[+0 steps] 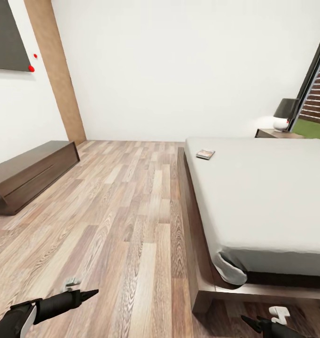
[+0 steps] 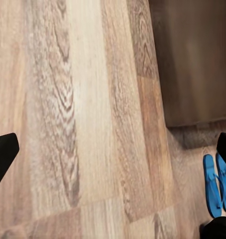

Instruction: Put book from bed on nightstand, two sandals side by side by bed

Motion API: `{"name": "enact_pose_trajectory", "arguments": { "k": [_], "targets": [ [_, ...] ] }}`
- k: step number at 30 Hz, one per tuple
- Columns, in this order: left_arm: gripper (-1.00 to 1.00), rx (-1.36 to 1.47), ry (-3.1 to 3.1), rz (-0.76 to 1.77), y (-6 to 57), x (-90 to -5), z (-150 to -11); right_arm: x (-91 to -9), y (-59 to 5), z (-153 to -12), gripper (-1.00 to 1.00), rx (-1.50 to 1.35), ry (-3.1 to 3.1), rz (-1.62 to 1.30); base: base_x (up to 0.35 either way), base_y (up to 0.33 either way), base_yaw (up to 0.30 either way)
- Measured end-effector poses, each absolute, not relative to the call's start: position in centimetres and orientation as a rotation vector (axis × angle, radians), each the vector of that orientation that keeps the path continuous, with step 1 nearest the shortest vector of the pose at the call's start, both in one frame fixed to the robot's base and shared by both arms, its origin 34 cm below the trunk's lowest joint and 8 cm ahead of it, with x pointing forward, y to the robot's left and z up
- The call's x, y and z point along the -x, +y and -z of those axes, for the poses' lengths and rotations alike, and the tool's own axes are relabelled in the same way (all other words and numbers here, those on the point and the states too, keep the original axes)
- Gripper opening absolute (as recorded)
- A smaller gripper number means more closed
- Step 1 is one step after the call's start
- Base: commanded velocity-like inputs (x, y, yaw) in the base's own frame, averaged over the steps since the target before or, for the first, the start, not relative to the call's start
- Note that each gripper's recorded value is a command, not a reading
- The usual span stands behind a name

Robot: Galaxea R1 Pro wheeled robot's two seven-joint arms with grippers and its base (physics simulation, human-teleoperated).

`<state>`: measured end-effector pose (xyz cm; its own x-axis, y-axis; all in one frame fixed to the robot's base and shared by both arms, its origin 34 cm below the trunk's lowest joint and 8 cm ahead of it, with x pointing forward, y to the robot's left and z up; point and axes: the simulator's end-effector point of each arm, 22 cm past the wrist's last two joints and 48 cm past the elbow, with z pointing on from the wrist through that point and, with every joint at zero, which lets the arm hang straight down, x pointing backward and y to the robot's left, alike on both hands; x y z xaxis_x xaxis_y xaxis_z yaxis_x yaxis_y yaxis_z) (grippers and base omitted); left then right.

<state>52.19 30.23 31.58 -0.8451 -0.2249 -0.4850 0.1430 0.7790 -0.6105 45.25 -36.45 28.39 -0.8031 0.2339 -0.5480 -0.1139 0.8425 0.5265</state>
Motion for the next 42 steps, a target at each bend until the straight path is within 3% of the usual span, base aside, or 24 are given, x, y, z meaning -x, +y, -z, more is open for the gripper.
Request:
{"name": "enact_pose_trajectory", "arguments": {
  "k": [12, 30, 42],
  "targets": [
    [1.00, 0.039, 2.374, 0.886, 30.0, -53.1, -33.9, -46.2, -36.4, -30.2, 1.00, -0.072, 2.353, -0.729, 0.000, 0.000, 0.000],
    [1.00, 0.003, 2.368, 0.946, 26.8, -49.0, -32.8, -39.5, -36.2, -28.0, 1.00, -0.256, 2.472, -0.758, 0.000, 0.000, 0.000],
    [1.00, 0.068, 2.446, 0.773, 27.5, -47.0, -31.1, -38.7, -34.9, -29.5, 1.00, -0.291, 2.497, -0.768, 0.000, 0.000, 0.000]
  ]
}}
